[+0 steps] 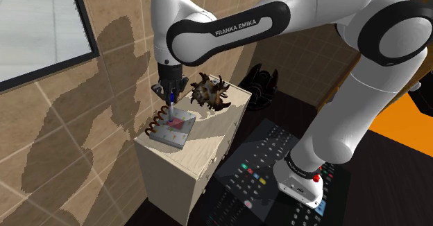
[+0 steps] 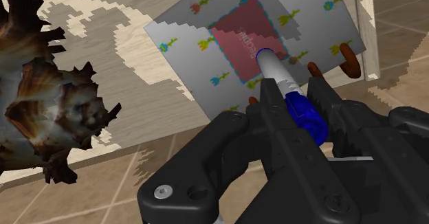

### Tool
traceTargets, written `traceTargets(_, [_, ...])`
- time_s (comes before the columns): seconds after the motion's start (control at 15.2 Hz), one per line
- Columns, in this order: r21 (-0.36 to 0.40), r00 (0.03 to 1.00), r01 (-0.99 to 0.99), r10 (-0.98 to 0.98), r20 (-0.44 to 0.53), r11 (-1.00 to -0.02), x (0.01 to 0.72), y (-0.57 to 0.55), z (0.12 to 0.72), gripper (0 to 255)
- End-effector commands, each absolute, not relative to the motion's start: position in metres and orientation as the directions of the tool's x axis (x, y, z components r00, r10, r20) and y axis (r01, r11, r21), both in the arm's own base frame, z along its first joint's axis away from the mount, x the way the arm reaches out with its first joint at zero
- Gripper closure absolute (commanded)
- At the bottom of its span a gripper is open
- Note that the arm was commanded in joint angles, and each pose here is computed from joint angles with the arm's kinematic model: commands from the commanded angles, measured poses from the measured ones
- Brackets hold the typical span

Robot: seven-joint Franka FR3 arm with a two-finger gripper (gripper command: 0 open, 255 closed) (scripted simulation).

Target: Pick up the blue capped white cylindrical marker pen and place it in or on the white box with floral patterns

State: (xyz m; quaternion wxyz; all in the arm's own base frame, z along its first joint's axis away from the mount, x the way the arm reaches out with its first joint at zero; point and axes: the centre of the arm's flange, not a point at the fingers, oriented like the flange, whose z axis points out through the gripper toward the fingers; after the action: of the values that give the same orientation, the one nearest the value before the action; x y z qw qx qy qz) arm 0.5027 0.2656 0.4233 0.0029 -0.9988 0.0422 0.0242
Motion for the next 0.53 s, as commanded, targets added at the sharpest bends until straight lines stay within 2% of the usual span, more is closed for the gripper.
traceTargets(0.0, [-0.004,0.995,-0.084,-0.084,-0.049,-0.996,0.503,0.266,0.423,255])
traceTargets(0.07, [-0.004,0.995,-0.084,-0.084,-0.049,-0.996,0.503,0.266,0.423,0])
traceTargets(0.46, [-0.004,0.995,-0.084,-0.084,-0.049,-0.996,0.503,0.265,0.436,0])
